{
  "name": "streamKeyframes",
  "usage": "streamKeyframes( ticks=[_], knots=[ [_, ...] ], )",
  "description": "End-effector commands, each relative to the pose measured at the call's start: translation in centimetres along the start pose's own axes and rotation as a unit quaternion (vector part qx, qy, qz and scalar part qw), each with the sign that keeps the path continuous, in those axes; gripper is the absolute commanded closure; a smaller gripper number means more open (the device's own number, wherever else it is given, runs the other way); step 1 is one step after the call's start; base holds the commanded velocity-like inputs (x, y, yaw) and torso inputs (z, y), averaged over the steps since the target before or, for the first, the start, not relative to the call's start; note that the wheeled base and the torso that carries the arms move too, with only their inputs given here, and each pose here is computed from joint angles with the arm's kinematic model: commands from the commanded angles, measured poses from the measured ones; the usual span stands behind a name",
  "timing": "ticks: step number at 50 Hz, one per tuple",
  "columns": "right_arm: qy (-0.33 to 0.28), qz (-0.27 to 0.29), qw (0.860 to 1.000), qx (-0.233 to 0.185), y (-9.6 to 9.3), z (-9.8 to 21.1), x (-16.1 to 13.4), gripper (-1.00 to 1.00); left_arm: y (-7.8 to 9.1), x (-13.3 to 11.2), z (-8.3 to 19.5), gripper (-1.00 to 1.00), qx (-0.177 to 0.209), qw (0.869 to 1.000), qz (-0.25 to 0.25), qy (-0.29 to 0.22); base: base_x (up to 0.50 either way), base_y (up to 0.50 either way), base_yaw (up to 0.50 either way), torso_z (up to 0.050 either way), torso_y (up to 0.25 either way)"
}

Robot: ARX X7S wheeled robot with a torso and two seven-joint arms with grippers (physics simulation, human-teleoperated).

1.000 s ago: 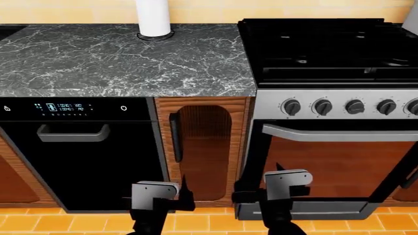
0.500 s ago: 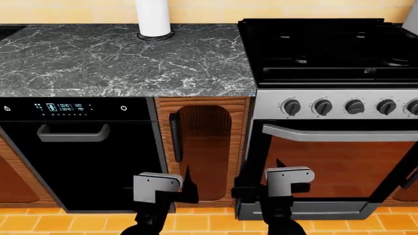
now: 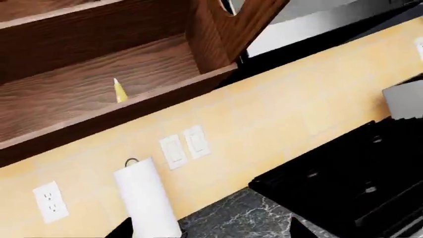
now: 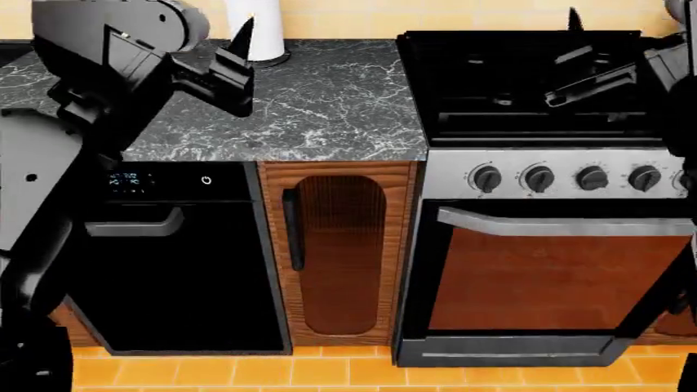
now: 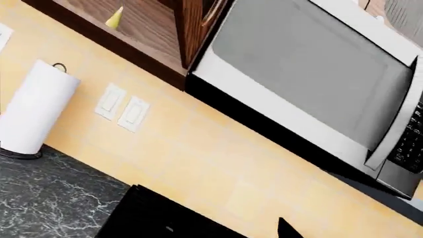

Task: Pick and place the shaker into the drawer. Then close the cabinet.

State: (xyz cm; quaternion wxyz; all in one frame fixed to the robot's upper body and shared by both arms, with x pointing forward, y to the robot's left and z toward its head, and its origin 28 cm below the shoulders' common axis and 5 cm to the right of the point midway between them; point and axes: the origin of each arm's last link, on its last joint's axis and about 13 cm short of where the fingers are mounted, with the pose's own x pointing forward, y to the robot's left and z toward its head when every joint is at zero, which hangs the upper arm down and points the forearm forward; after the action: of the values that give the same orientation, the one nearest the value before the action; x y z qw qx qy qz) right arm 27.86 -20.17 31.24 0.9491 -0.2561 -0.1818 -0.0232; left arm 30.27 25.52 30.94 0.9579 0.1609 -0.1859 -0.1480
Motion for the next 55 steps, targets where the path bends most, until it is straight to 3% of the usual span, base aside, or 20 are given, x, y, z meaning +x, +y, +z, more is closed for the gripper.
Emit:
streamKeyframes(
  ticks=[1,7,11,17,24,39,55],
  knots=[
    [-0.058,-0.058,0.992,-0.096,-8.5,9.4,-1.2,-1.00,5.4,0.1,11.4,-1.00,0.089,0.994,-0.017,-0.065,0.00,0.00,0.00,0.000,0.000],
    [-0.085,-0.084,0.984,-0.132,-11.9,13.9,-0.5,-1.00,7.0,0.2,15.7,-1.00,0.120,0.988,-0.001,-0.100,0.00,0.00,0.00,0.000,0.000],
    [-0.083,-0.110,0.980,-0.141,-13.6,15.2,-0.4,-1.00,8.8,0.1,17.6,-1.00,0.144,0.982,0.046,-0.115,0.00,0.00,0.00,0.000,0.000],
    [-0.053,-0.137,0.979,-0.141,-14.9,13.9,-1.0,-1.00,10.9,-1.0,15.9,-1.00,0.155,0.978,0.107,-0.084,0.00,0.00,0.00,0.000,0.000],
    [-0.020,-0.169,0.978,-0.121,-15.7,11.8,-1.2,-1.00,12.8,-3.7,10.8,-1.00,0.132,0.973,0.186,-0.024,0.00,0.00,0.00,0.000,0.000],
    [-0.038,-0.176,0.976,-0.121,-15.8,12.8,-0.9,-1.00,11.6,-4.7,5.3,-1.00,0.104,0.976,0.191,0.022,0.00,0.00,0.00,0.000,0.000],
    [-0.067,-0.155,0.975,-0.144,-14.9,14.7,0.3,-1.00,11.1,-4.6,4.6,-1.00,0.095,0.978,0.184,0.022,0.39,-0.03,0.00,0.000,0.000]
  ],
)
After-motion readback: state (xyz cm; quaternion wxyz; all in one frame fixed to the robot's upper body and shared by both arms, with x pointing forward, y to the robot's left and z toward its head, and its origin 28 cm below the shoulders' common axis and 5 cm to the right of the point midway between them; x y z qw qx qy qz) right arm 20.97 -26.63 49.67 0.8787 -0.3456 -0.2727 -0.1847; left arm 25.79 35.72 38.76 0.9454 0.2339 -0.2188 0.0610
